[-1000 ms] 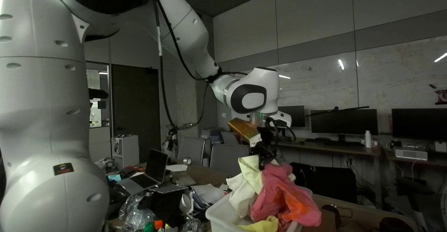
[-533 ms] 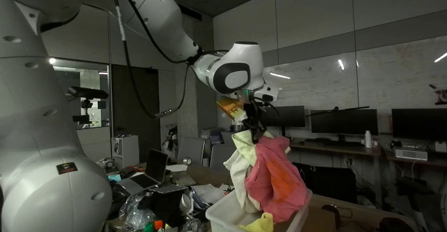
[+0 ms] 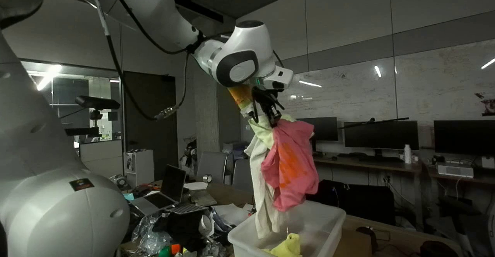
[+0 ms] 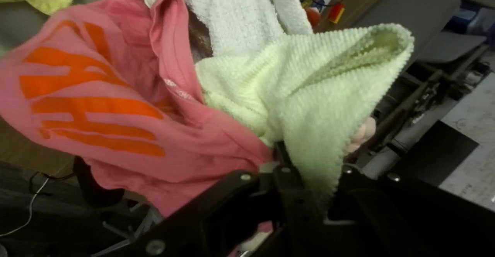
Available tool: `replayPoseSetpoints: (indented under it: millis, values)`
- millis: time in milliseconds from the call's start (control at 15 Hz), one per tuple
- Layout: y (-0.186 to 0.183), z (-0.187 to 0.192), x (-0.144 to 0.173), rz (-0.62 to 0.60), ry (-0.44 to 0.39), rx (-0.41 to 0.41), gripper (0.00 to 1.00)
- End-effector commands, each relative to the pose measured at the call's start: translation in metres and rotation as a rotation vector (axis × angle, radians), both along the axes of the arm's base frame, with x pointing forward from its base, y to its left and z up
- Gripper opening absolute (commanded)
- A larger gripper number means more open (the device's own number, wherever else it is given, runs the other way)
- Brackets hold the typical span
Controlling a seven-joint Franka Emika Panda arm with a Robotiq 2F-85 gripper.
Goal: Remove the towels from the basket.
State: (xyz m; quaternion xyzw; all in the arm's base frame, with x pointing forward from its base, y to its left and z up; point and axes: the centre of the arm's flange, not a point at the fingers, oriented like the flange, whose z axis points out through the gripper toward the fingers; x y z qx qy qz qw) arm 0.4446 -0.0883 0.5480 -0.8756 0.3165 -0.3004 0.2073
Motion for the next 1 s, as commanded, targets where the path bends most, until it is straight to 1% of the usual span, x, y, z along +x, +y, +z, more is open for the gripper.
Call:
replayPoseSetpoints:
  millis: [0, 133, 267, 400, 667, 933]
  values:
    - [0.031, 0.038, -0.014, -0.05, -0.116, 0.056, 0.04]
    - [0.043, 0.05, -0.015, -0.042, -0.121, 0.069, 0.04]
    - [0.061, 0.051, -0.011, 0.009, -0.085, 0.061, 0.04]
    - [0.086, 0.043, -0.005, 0.139, 0.018, 0.062, 0.04]
    - [0.149, 0.012, 0.004, 0.34, 0.206, 0.1, 0.04]
    - [0.203, -0.019, 0.017, 0.527, 0.387, 0.099, 0.04]
